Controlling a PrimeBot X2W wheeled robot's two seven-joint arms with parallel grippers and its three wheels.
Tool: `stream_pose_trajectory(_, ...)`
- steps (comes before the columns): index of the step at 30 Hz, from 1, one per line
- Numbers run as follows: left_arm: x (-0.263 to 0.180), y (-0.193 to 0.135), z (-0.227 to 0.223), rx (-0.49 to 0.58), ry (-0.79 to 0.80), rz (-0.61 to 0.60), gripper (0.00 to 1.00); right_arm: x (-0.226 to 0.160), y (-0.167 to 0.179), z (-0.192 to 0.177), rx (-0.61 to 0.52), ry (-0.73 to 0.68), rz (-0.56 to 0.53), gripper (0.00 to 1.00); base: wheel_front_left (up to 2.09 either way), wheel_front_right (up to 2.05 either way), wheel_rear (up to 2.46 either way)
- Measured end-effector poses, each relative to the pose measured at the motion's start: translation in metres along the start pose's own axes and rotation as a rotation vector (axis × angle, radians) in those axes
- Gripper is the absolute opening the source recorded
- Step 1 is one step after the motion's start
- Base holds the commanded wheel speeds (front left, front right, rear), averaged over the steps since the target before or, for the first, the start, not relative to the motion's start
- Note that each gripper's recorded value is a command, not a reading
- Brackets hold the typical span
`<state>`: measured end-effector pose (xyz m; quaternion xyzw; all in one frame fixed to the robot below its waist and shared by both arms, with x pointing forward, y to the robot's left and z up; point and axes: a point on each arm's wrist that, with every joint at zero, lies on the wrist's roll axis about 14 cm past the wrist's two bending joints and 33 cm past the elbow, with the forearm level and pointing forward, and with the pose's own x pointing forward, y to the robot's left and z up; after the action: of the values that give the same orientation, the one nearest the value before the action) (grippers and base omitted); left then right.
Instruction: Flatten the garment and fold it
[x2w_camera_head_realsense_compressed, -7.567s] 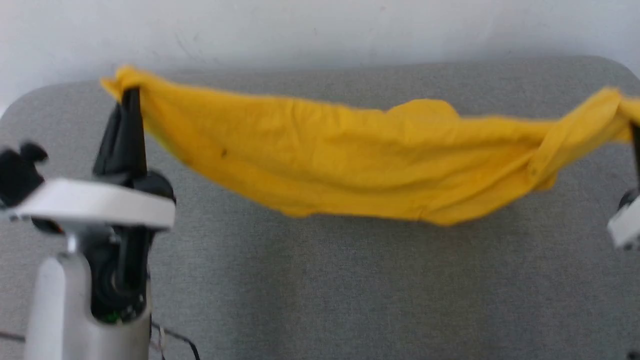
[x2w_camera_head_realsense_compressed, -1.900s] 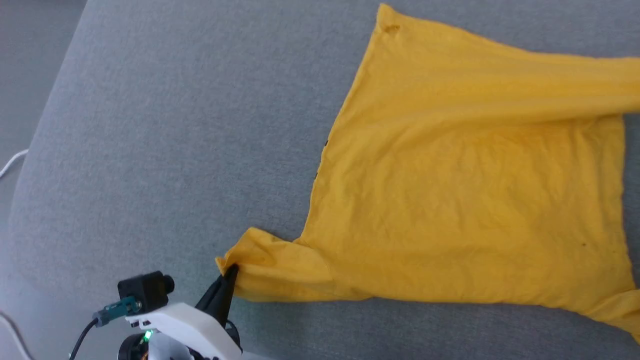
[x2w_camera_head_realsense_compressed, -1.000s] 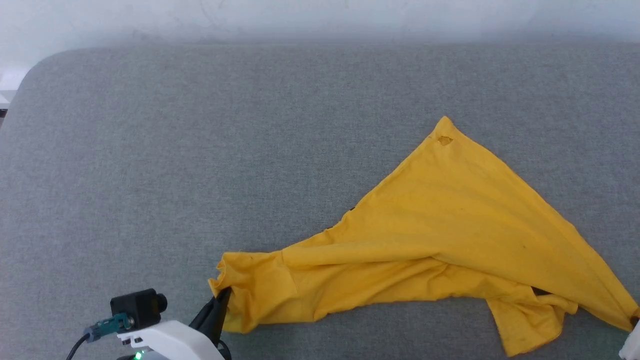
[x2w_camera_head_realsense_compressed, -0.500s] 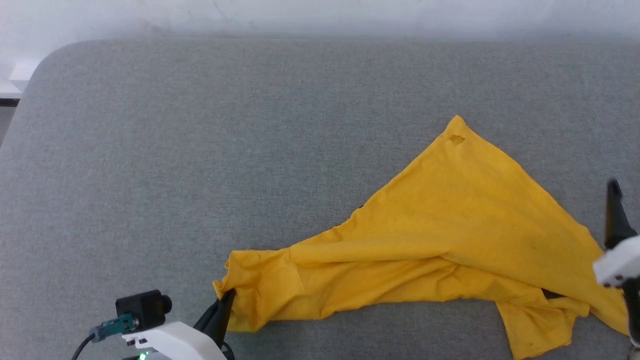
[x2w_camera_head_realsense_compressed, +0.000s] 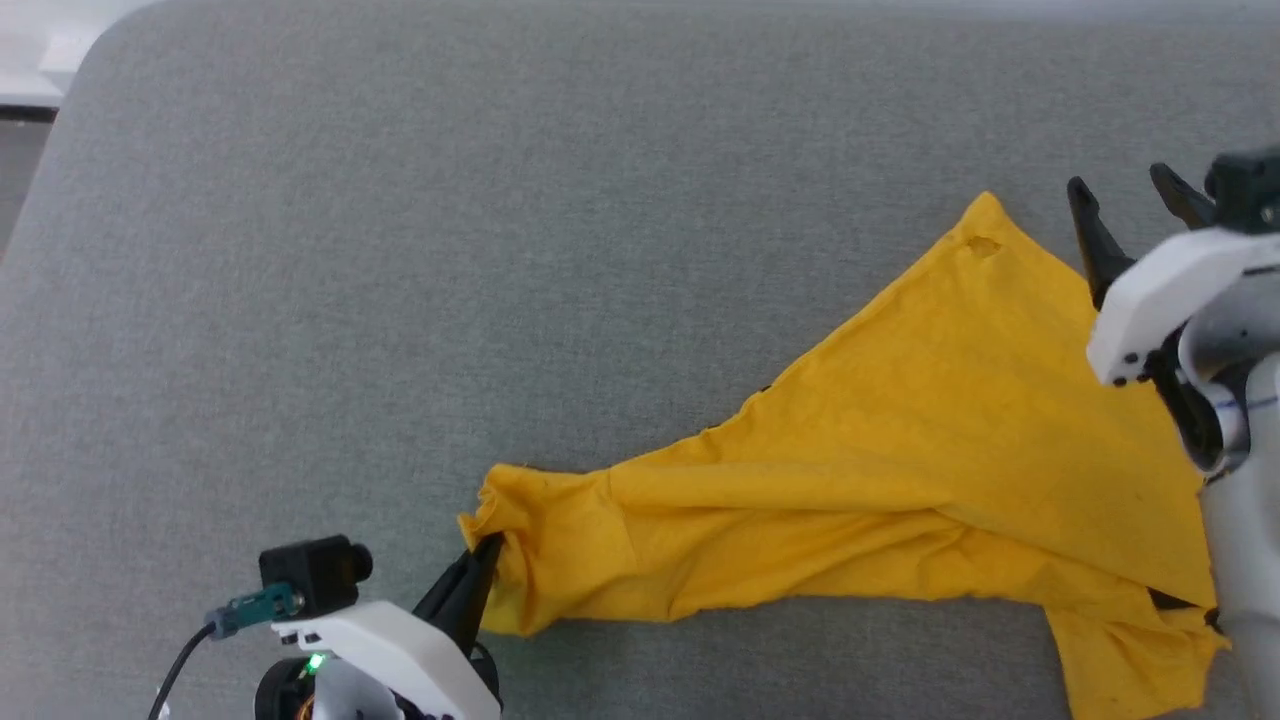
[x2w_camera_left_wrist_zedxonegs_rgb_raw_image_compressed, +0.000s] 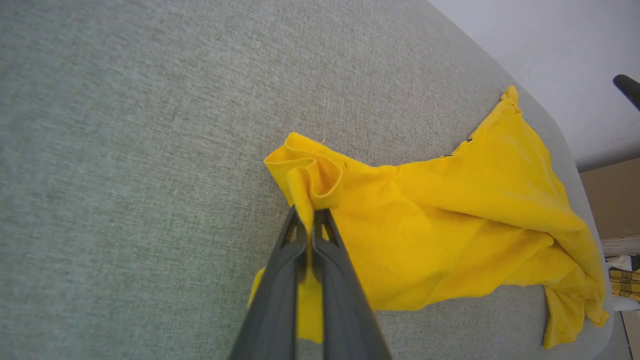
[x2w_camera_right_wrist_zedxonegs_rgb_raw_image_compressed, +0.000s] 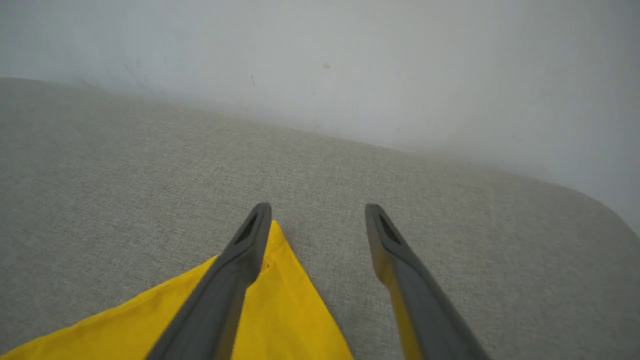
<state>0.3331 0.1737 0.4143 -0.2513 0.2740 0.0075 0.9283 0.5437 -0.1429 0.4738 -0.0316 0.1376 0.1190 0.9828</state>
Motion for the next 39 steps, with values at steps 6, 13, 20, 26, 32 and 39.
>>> stream_pose_trajectory(6, 0.004, 0.011, -0.006, -0.028, 0.007, 0.039, 0.00, 0.036, 0.015, -0.031, -0.022, 0.227, 0.043, 1.00, 0.00, 0.00, 0.00)
stream_pose_trajectory(13, 0.003, 0.026, -0.011, -0.047, 0.011, 0.087, 0.00, 0.052, 0.036, -0.073, -0.036, 0.457, 0.092, 1.00, 0.00, 0.00, 0.00)
stream_pose_trajectory(20, 0.000, 0.033, -0.016, -0.059, 0.018, 0.114, 0.00, 0.057, 0.040, -0.081, -0.045, 0.535, 0.093, 0.00, 0.00, 0.00, 0.00)
stream_pose_trajectory(26, -0.003, 0.028, -0.011, -0.054, -0.002, 0.096, 0.00, 0.047, 0.040, -0.063, 0.012, 0.382, 0.081, 0.00, 0.00, 0.00, 0.00)
stream_pose_trajectory(32, -0.010, 0.025, -0.001, -0.040, -0.038, 0.076, 0.00, 0.016, 0.040, -0.049, 0.134, 0.202, 0.059, 0.00, 0.00, 0.00, 0.00)
stream_pose_trajectory(39, -0.017, 0.015, 0.019, -0.023, -0.131, 0.048, 0.00, -0.046, 0.005, -0.044, 0.278, 0.036, -0.078, 0.00, 0.00, 0.00, 0.00)
